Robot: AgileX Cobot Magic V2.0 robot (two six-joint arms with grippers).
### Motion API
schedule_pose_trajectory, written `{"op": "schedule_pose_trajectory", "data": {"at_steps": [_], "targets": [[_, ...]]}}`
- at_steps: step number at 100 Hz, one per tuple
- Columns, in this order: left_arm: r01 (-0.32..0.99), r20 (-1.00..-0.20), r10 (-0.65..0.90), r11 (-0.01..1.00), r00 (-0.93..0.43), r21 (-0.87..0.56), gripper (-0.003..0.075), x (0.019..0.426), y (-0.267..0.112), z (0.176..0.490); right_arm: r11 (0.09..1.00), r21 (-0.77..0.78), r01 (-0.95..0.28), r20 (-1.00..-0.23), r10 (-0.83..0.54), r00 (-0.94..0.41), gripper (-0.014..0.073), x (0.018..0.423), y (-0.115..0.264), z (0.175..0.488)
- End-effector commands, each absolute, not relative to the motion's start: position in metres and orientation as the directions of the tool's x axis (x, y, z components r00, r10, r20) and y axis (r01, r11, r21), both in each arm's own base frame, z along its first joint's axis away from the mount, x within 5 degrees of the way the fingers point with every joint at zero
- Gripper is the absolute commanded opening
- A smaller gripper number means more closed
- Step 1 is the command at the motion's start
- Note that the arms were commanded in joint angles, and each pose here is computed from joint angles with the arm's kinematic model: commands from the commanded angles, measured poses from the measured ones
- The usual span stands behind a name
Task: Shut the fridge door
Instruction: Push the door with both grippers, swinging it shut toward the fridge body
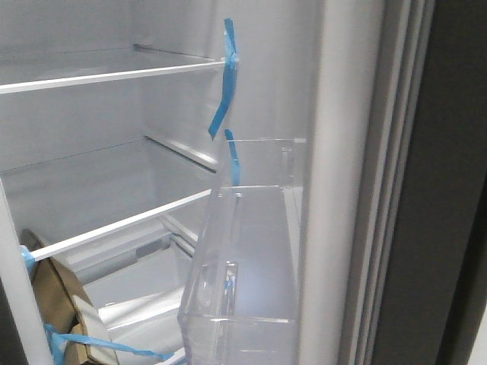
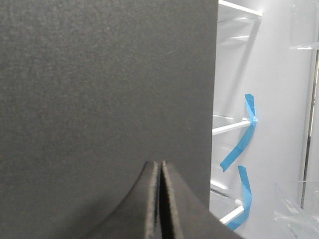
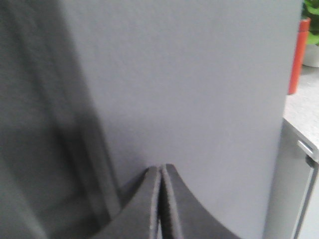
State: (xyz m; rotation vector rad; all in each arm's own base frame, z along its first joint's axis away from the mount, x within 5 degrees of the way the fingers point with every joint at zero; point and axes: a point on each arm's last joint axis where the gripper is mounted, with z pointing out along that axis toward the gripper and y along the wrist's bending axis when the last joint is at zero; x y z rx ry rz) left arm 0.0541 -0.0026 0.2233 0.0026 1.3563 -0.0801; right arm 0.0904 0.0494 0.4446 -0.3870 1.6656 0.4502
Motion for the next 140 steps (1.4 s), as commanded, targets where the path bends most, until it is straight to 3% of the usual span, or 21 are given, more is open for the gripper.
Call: {"op": "schedule_pose_trajectory", "data": {"at_steps": [1,66,140], "targets": [[0.056,-0.964,-0.065,0.997,0.257,-0.053,-0.002,0.054,-0.002,0.218,0.86,0.071,-0.505,-0.997,0.043,-0.066,-0.0045,0.089,0.05,0.46],[0.056,-0.964,-0.065,0.997,0.257,-0.053,-0.002,0.054,-0.002,0.218,0.764,0.043,-0.644,-0.994,-0.035,-0.108,-0.0044,0.137,0.093,0.468],[0.056,-0.964,-0.065,0.997,0.257,-0.053,-0.002,0.054,-0.002,0.218,0.737,0.021,-0.675,-0.994,-0.06,-0.096,-0.0044,0.242,0.171,0.48]]}}
